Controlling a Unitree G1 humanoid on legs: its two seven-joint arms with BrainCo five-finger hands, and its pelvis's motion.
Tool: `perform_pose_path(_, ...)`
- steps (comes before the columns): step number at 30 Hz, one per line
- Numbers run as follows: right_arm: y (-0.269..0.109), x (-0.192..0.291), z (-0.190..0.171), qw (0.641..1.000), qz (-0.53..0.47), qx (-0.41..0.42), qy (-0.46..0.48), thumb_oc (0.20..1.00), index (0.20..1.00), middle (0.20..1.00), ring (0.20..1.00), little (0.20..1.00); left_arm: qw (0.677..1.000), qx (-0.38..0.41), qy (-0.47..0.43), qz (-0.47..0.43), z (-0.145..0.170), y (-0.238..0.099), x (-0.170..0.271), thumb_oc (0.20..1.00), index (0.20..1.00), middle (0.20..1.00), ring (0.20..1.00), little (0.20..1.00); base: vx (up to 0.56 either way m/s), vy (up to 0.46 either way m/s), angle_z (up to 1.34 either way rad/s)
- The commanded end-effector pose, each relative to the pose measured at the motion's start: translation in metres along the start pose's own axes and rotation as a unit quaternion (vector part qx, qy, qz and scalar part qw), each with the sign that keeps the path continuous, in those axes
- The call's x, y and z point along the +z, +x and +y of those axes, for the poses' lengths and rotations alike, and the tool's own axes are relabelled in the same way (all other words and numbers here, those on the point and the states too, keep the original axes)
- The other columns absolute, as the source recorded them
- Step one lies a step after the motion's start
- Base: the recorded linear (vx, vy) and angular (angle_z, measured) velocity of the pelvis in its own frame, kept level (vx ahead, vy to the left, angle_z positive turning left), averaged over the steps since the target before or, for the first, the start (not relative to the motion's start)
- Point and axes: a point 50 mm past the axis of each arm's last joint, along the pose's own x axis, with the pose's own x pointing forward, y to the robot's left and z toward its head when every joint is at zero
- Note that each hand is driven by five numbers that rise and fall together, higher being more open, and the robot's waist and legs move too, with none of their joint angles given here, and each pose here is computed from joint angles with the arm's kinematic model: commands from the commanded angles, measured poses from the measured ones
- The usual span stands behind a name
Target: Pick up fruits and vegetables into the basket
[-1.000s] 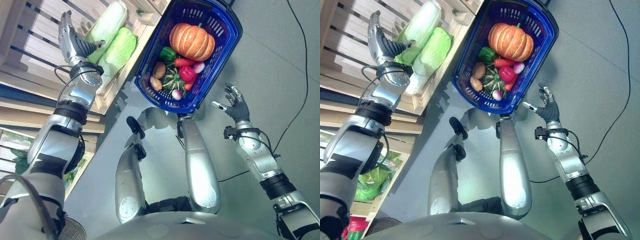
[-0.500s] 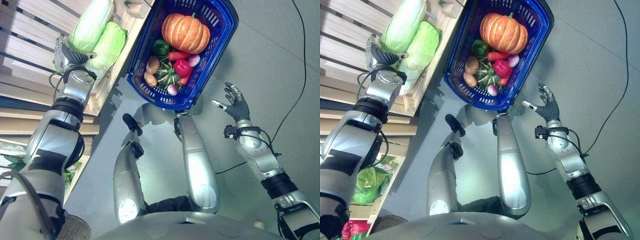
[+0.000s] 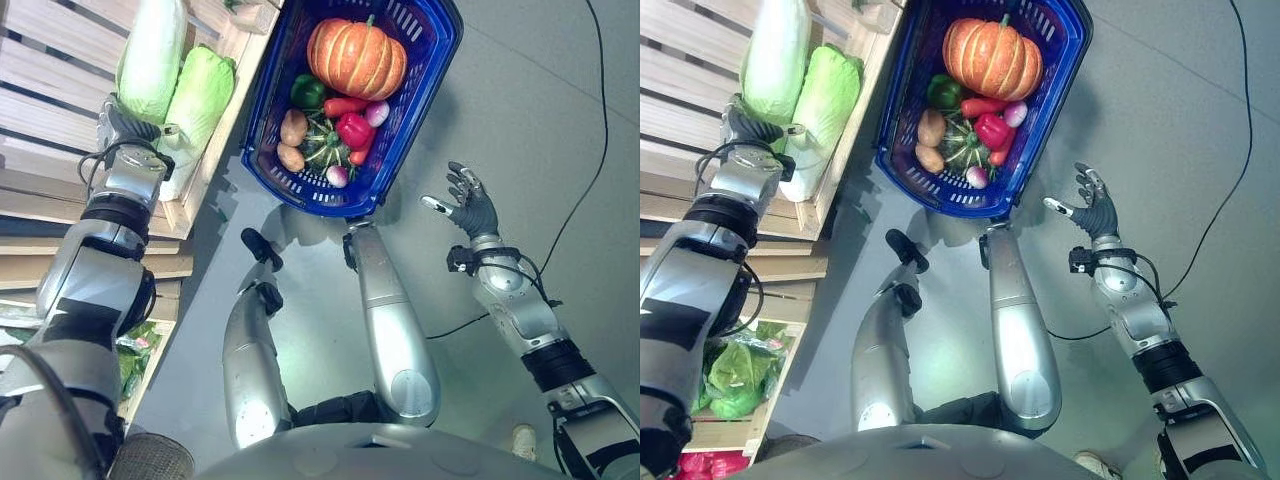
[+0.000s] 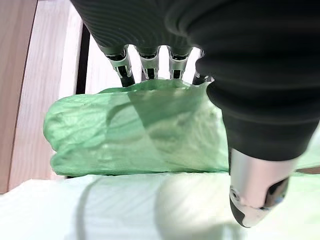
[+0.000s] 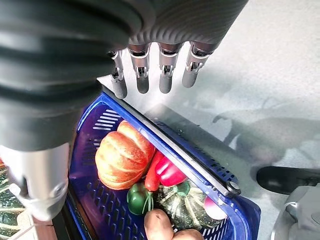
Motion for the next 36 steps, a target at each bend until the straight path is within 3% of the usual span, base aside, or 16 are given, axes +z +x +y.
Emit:
perform_pose_path(1, 0.000, 0.011, 0.001, 1.000, -0.023, 0.007, 0.017, 1.000, 1.000, 1.000, 1.000, 1.000, 0.995, -0.029, 0.050, 0.081, -0.003, 0.001, -0.047, 1.000, 1.000, 1.000, 1.000, 1.000, 0.01, 0.032, 0.00)
perform_pose_path(9, 0.000, 0.011, 0.000, 1.000, -0.023, 0.003, 0.017, 1.000, 1.000, 1.000, 1.000, 1.000, 0.995, -0.030, 0.020, 0.089, -0.005, 0.000, -0.047, 1.000, 1.000, 1.000, 1.000, 1.000, 0.00, 0.021, -0.02)
perform_pose_path(16, 0.000, 0.011, 0.002, 0.999, -0.024, -0.001, 0.026, 1.000, 1.000, 1.000, 1.000, 1.000, 0.991, -0.084, 0.016, 0.107, -0.021, -0.005, -0.053, 1.000, 1.000, 1.000, 1.000, 1.000, 0.00, 0.000, 0.00)
perform_pose_path(17, 0.000, 0.011, 0.003, 0.999, -0.024, 0.000, 0.027, 1.000, 1.000, 1.000, 1.000, 1.000, 0.990, -0.090, 0.015, 0.107, -0.023, -0.006, -0.054, 0.818, 0.818, 0.818, 0.818, 0.818, 0.00, 0.000, 0.00)
perform_pose_path(18, 0.000, 0.012, 0.004, 0.999, -0.024, 0.000, 0.028, 1.000, 1.000, 1.000, 1.000, 1.000, 0.989, -0.097, 0.013, 0.107, -0.026, -0.007, -0.054, 0.573, 0.573, 0.573, 0.573, 0.573, 0.01, -0.016, -0.03)
perform_pose_path(20, 0.001, 0.012, 0.005, 0.999, -0.025, 0.001, 0.030, 1.000, 1.000, 1.000, 1.000, 1.000, 0.988, -0.110, 0.010, 0.107, -0.032, -0.009, -0.055, 0.260, 0.260, 0.260, 0.260, 0.260, 0.01, -0.015, -0.07)
perform_pose_path(21, 0.001, 0.013, 0.006, 0.999, -0.026, 0.001, 0.032, 1.000, 1.000, 1.000, 1.000, 1.000, 0.987, -0.118, 0.005, 0.106, -0.035, -0.010, -0.055, 0.200, 0.200, 0.200, 0.200, 0.200, 0.00, -0.014, -0.08)
perform_pose_path(30, -0.001, 0.017, 0.010, 0.998, -0.040, 0.007, 0.038, 1.000, 1.000, 1.000, 1.000, 1.000, 0.973, -0.172, -0.105, 0.107, -0.058, -0.021, -0.053, 0.200, 0.200, 0.200, 0.200, 0.200, 0.00, -0.002, -0.02)
perform_pose_path(36, -0.002, 0.022, 0.010, 0.998, -0.055, 0.010, 0.038, 1.000, 1.000, 1.000, 1.000, 1.000, 0.969, -0.182, -0.125, 0.115, -0.062, -0.024, -0.064, 0.200, 0.200, 0.200, 0.200, 0.200, -0.01, 0.006, 0.06)
